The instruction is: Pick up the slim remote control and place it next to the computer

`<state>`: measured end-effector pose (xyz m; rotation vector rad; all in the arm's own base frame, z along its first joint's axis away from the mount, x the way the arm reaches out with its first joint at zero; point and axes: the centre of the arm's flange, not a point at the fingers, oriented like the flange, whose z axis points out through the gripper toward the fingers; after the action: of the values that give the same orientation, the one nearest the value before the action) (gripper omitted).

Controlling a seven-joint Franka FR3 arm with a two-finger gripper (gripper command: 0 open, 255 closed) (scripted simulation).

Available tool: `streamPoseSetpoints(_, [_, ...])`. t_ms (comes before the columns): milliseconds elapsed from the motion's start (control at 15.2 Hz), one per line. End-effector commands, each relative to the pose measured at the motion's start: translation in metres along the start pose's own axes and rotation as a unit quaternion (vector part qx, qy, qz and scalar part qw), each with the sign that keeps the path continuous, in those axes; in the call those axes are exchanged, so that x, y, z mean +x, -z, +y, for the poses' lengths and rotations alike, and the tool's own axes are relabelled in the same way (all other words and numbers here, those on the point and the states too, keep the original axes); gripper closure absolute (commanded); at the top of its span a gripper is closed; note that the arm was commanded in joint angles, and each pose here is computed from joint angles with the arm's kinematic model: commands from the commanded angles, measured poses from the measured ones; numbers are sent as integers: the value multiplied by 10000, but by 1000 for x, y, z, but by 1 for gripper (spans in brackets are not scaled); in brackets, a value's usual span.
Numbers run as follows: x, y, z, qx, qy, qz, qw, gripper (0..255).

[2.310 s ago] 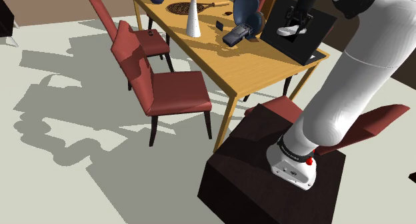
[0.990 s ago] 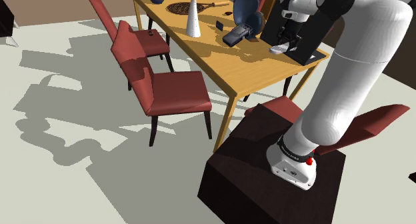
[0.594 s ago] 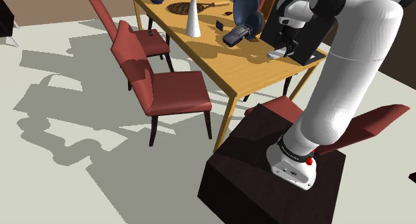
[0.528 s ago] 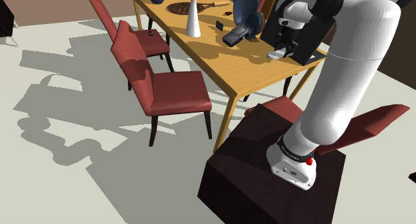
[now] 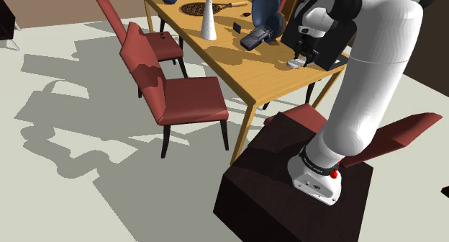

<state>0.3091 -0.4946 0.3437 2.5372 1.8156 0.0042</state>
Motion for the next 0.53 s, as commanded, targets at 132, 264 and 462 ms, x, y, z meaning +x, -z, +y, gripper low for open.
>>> streamPoseSetpoints(132, [0, 0, 0, -2, 0, -1, 10000, 255])
streamPoseSetpoints(264, [0, 0, 0, -2, 0, -1, 10000, 0])
streamPoseSetpoints(462, [0, 0, 0, -2, 0, -1, 10000, 0])
